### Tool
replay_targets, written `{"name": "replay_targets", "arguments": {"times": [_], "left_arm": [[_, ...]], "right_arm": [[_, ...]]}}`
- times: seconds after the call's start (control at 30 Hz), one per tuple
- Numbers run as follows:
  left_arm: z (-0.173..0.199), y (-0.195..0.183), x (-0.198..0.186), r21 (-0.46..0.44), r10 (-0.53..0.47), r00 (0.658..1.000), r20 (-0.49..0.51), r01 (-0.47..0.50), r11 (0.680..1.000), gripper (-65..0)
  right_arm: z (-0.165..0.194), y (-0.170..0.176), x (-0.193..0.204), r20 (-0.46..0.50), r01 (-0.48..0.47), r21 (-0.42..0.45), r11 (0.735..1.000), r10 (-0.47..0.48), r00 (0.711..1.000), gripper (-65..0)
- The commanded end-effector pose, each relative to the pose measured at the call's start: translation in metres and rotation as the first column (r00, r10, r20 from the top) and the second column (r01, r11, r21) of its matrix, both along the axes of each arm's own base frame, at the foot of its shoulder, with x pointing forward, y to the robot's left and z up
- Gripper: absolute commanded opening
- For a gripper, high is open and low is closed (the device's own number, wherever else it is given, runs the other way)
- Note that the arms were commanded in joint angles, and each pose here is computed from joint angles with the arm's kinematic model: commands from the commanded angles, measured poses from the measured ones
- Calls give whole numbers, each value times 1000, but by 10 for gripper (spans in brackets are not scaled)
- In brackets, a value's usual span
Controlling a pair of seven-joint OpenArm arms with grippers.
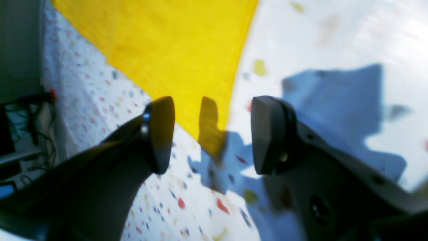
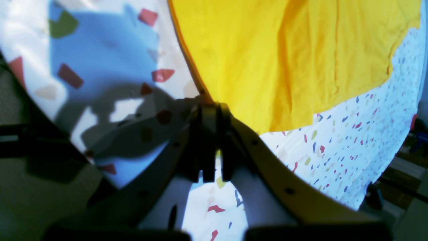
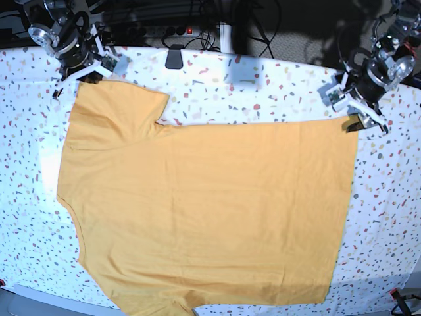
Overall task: Fold the T-shirt properly
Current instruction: 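Lower both grippers onto the shirt's shoulder edges and close them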
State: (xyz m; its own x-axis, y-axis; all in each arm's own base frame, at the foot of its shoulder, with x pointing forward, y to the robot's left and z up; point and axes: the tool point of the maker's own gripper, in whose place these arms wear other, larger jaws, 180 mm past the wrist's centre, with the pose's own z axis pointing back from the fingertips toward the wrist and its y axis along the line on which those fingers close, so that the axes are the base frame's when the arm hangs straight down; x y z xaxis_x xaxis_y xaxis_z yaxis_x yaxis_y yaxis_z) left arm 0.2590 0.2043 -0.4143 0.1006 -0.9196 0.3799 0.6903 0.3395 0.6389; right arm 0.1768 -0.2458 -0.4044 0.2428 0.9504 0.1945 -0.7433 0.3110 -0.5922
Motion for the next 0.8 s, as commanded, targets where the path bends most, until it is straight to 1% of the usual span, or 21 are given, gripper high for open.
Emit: {"name": "replay_targets", "arguments": {"times": [0.0,0.2,0.23,0.27,0.3,0.33,0.43,0.53,0.6,0.67,0.77], "left_arm": [[-1,11,3,29,7,1000,2,-7,1000,-298],[-16,24,8,30,36,999,-16,-35,999,-299],[-17,24,8,30,37,999,-19,-37,999,-307],[-17,24,8,27,34,999,-19,-34,999,-328],[-17,22,8,21,28,999,-16,-27,999,-367],[-16,20,8,11,18,1000,-10,-18,1000,-421],[-11,9,9,-35,-23,1000,12,23,999,-650],[-9,5,10,-51,-37,999,23,39,998,-650],[-8,5,10,-51,-37,999,26,38,998,-650],[-8,5,10,-54,-34,999,24,35,998,-650],[-8,6,11,-52,-32,999,25,34,998,-650]], "right_arm": [[9,-1,7,35,-7,-6,1000,7,999,-650],[10,-1,8,37,-7,-5,1000,8,999,-650],[10,-1,8,37,-8,-6,1000,8,999,-650],[10,-1,8,37,-7,-5,1000,8,999,-650],[10,-1,8,37,-7,-5,1000,8,999,-650],[10,-1,8,37,-8,-5,1000,8,999,-650],[10,-1,8,38,-8,-5,1000,8,999,-650],[12,-1,12,54,0,3,1000,0,999,-650],[18,1,22,94,49,63,997,-55,994,-650],[23,2,30,111,94,119,988,-107,988,-650],[29,2,43,136,105,139,985,-124,983,-650]]}}
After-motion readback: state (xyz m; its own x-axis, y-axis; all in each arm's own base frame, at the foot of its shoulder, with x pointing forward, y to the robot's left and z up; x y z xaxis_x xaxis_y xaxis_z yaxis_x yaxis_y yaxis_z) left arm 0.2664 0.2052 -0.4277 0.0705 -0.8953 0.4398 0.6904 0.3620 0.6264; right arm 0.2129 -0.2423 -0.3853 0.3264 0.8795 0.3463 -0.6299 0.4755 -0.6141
